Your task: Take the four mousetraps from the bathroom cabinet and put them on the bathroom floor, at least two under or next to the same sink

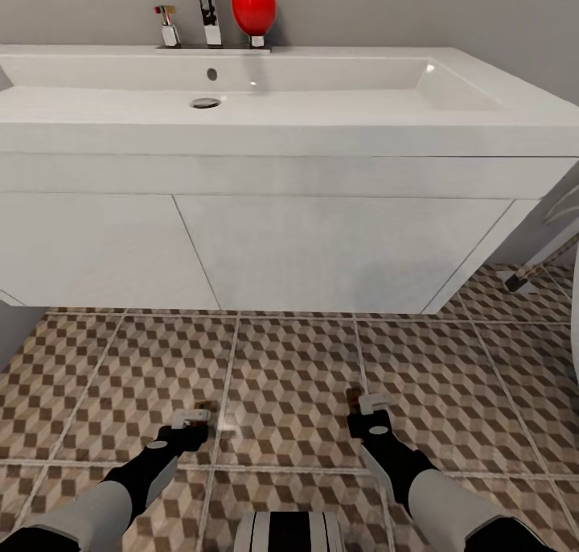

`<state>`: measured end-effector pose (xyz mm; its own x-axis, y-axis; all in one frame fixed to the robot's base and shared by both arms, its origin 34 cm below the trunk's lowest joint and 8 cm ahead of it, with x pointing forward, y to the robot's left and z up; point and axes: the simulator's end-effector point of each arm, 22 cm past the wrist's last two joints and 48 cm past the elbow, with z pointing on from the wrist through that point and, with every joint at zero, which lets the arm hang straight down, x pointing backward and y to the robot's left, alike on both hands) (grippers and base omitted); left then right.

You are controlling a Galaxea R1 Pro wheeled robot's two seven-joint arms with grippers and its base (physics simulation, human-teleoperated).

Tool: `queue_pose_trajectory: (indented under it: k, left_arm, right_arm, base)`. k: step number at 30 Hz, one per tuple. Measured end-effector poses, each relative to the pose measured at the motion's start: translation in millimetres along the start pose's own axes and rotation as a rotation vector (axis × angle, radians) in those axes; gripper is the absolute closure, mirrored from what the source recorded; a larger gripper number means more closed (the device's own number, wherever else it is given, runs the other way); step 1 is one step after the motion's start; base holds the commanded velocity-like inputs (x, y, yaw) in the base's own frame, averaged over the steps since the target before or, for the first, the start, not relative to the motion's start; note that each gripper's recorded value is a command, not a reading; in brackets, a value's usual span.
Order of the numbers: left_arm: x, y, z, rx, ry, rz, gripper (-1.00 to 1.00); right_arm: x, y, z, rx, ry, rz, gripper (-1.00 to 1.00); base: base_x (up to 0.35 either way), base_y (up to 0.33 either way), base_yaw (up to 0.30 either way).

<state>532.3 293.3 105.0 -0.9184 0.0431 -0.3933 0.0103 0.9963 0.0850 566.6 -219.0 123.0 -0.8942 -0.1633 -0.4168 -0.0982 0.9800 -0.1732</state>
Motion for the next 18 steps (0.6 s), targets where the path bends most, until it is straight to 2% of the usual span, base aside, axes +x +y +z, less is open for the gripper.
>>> queue_pose_trajectory:
  k: [8, 18]
  left_arm:
    - [-8, -4, -0.1, 0.008, -0.023, 0.0, 1.0]
    - [-40, -18, -2.1, 0.025, -0.083, -0.01, 1.0]
  right_arm:
    - [-2, 2, -0.3, -0.003, -0.003, 0.003, 1.0]
    - [-2, 2, -0.2, -0.002, -0.002, 0.003, 1.0]
  base:
    - [0.0, 0.0, 0.0]
    - [0.0, 0.0, 0.0]
